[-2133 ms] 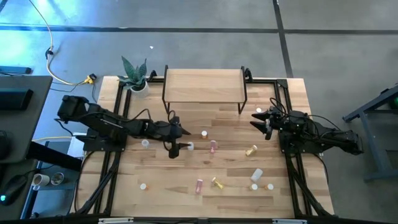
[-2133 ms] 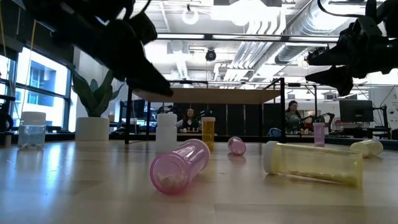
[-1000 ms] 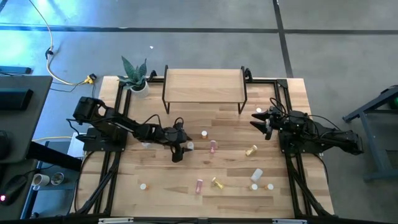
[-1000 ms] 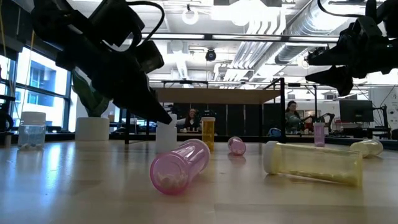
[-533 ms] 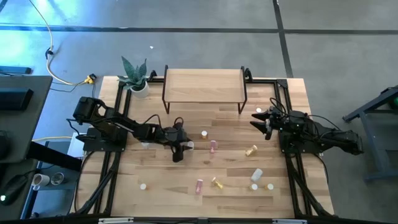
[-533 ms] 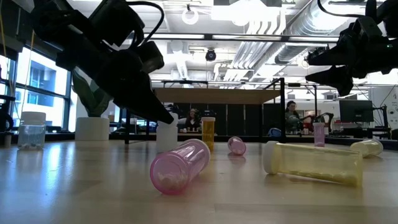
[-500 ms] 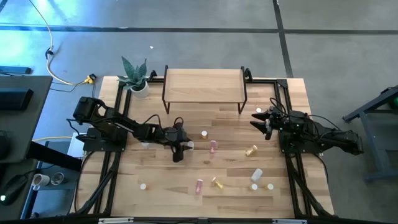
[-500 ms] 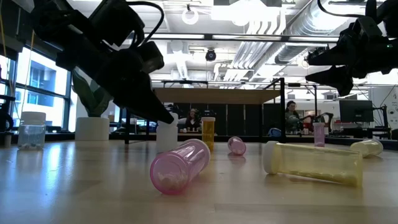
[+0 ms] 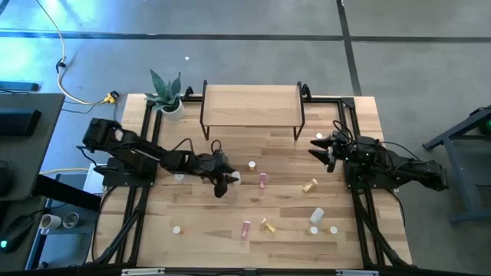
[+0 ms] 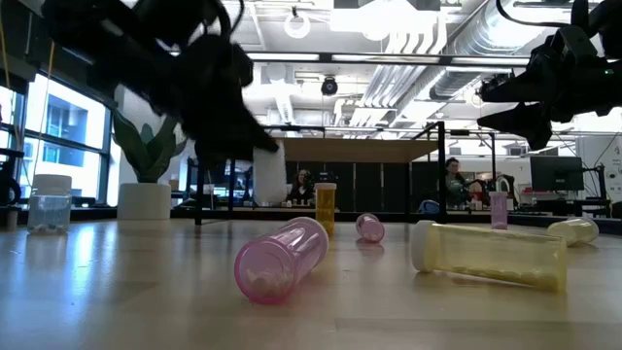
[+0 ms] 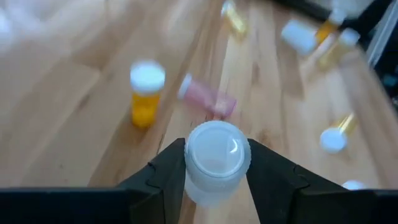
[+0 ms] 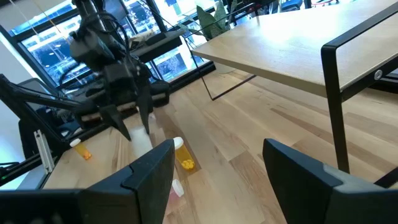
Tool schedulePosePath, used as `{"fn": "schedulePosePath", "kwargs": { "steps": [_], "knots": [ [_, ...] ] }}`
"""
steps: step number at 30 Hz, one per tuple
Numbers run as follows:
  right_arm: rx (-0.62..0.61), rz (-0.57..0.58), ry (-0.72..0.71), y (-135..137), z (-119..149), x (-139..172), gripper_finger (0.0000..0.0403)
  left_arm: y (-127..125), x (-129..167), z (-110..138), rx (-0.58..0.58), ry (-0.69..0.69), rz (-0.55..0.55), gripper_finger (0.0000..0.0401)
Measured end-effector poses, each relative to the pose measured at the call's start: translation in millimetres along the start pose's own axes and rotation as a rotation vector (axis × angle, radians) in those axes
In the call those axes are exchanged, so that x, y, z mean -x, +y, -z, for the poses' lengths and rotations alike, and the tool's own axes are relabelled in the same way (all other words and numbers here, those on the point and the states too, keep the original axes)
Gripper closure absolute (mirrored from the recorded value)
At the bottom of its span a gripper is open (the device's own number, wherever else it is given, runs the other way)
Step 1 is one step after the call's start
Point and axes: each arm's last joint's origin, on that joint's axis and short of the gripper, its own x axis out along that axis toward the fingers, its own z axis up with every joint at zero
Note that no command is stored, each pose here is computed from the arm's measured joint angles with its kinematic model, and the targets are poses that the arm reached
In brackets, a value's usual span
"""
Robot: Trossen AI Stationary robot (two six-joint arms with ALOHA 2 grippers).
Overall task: Pick and place medicine bottles onto shelf by color
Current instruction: Put the top right white medicine bottle on the shelf
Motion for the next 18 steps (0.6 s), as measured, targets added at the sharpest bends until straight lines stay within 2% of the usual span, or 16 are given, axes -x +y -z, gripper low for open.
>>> {"fn": "schedulePosePath", "kwargs": {
  "steps": [8, 11, 14, 18],
  "knots": [
    [0.0, 0.0, 0.0, 0.0, 0.0, 0.0, 0.0167, 14.0, 42.1, -46.3, 0.114, -0.249, -0.098, 0.0264],
    [0.0, 0.0, 0.0, 0.0, 0.0, 0.0, 0.0167, 19.8, 61.8, -70.3, 0.09, -0.341, -0.163, 0.0264],
    [0.0, -0.001, 0.0, 0.1, 0.0, 0.0, 0.0167, 26.1, 80.9, -96.6, 0.027, -0.408, -0.281, 0.0264],
    [0.0, 0.0, 0.0, 0.0, 0.0, 0.0, 0.0167, 40.2, 101.3, -129.0, -0.021, -0.439, -0.5, 0.0263]
  ]
}}
